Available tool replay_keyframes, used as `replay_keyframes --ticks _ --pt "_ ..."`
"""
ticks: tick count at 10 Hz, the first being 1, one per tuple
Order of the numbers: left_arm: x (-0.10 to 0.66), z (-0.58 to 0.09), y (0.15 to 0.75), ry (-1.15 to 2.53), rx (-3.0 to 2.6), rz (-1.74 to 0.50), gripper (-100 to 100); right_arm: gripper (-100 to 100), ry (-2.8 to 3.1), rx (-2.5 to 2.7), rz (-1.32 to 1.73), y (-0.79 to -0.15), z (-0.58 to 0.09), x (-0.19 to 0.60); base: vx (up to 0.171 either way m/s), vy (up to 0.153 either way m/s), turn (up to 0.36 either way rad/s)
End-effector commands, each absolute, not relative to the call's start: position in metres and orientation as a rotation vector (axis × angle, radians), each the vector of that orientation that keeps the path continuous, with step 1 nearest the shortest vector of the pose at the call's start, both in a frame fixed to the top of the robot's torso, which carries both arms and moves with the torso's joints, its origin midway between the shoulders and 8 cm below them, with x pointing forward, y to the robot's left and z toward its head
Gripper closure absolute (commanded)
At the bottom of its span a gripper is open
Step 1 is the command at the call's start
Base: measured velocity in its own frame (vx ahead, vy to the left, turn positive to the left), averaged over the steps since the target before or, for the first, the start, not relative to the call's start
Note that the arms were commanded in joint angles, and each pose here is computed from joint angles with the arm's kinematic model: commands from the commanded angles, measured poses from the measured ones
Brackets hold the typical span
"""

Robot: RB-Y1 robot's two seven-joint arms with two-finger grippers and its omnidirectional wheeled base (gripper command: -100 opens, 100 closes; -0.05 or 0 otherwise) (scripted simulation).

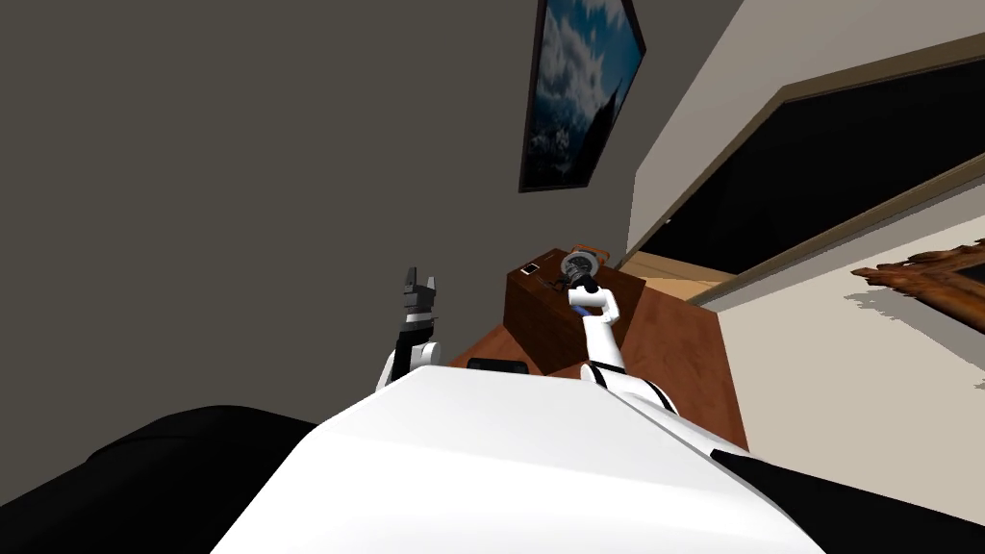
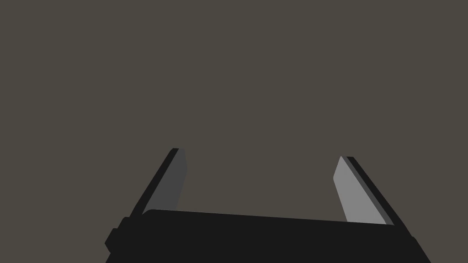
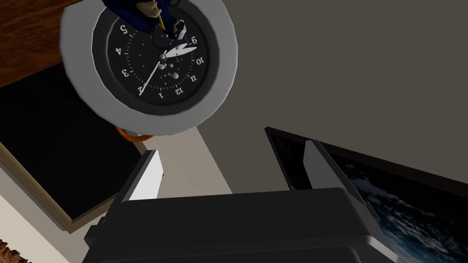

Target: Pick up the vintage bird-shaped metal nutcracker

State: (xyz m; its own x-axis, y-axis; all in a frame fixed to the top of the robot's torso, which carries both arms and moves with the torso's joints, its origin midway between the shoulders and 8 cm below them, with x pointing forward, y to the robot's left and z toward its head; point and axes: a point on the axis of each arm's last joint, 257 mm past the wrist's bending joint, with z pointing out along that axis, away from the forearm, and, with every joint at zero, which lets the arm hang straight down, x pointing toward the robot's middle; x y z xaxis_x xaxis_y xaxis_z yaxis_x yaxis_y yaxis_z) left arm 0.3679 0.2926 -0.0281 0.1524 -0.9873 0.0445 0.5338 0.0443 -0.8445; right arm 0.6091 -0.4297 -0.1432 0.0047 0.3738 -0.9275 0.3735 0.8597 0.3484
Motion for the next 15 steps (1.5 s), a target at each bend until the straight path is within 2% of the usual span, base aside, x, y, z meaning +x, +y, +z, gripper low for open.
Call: replay_keyframes --ticks 1,15 --pt "0.368 -0.028 0.293 0.678 -0.858 -1.309 0 -100 1.648 0.592 -0.053 -0.434 -0.15 0.612 -0.025 -0.07 0.166" --pt "0.368 -0.028 0.293 0.678 -0.858 -1.309 0 -100 2.056 0.528 -0.365 -0.461 -0.185 0.628 -0.018 -0.051 0.156"
